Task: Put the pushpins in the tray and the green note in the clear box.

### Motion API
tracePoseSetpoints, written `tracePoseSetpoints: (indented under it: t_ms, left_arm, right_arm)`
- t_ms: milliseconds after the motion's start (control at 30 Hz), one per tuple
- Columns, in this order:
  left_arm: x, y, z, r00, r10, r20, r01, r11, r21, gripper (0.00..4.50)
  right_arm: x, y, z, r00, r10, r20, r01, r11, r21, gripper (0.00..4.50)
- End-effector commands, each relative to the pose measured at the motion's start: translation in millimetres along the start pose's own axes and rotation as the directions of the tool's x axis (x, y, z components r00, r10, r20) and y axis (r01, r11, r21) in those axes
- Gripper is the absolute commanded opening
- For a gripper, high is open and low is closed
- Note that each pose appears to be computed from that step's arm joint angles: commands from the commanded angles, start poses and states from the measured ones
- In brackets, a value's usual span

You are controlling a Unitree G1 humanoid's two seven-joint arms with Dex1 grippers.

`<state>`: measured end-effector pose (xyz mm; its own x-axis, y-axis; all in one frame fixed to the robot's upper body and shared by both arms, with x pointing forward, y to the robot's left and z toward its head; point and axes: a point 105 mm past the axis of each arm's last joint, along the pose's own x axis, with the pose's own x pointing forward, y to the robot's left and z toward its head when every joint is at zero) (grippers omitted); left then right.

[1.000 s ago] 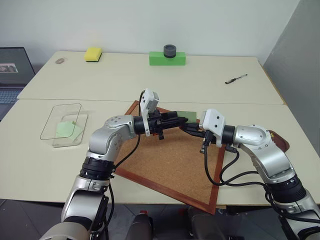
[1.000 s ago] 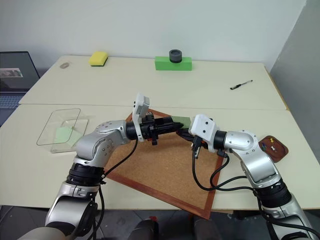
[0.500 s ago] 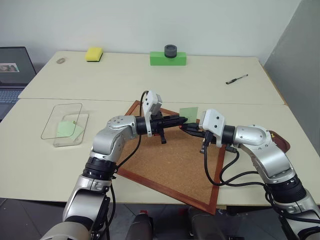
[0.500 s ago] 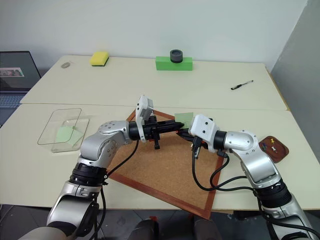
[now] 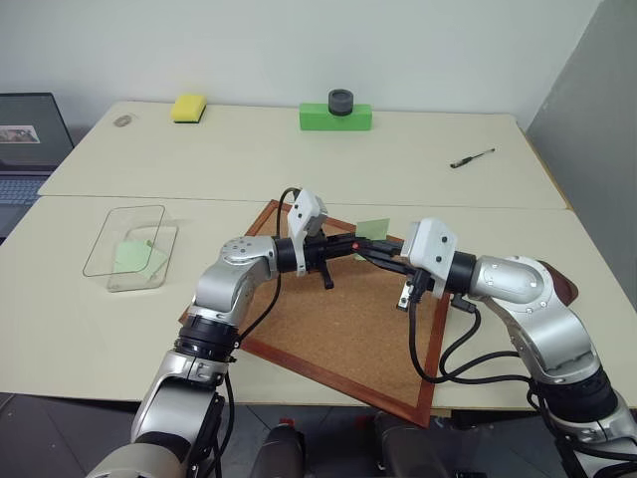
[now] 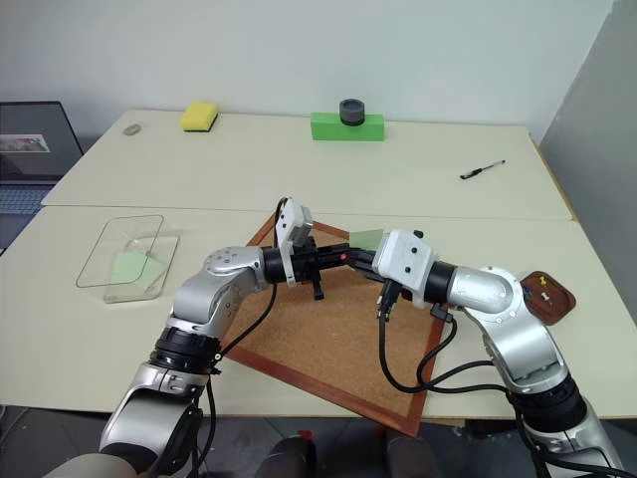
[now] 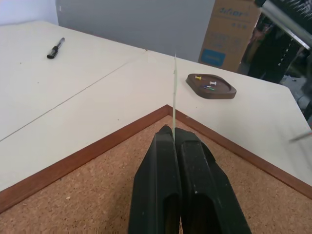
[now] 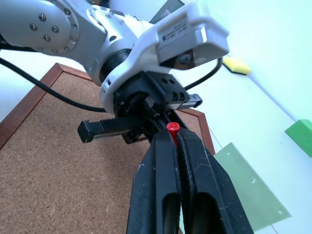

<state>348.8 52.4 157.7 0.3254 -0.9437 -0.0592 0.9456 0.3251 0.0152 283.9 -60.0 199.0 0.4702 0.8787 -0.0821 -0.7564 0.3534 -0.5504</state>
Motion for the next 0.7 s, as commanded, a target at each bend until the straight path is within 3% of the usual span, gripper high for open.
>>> tracePoseSetpoints:
  t_ms: [33,133,267,467,567,700]
  left_arm:
    - [-2,4,18,0.999,0.026,0.046,-0.028,0.998,0.049,0.04]
    - [-7,3,24,0.997,0.039,0.061,-0.042,0.998,0.051,0.04]
    - [-12,-1,27,0.996,0.053,0.072,-0.056,0.997,0.047,0.04]
    - [-9,-14,25,0.997,0.031,0.071,-0.035,0.998,0.043,0.04]
    - [-6,-17,25,0.997,0.023,0.07,-0.026,0.999,0.046,0.04]
    - [-4,-20,25,0.998,0.013,0.067,-0.016,0.999,0.051,0.04]
  right_arm:
    - [-26,-18,10,0.99,-0.144,-0.009,0.144,0.989,-0.015,0.0]
    - [-55,-28,-7,0.962,-0.252,-0.11,0.255,0.967,0.02,0.0]
    - [-100,-43,-36,0.877,-0.394,-0.277,0.402,0.915,-0.03,0.0]
    - [-185,-63,-102,0.596,-0.565,-0.57,0.61,0.781,-0.136,0.0]
    - [-208,-66,-120,0.511,-0.564,-0.648,0.646,0.75,-0.143,0.0]
    - [-219,-66,-138,0.471,-0.537,-0.7,0.645,0.751,-0.142,0.0]
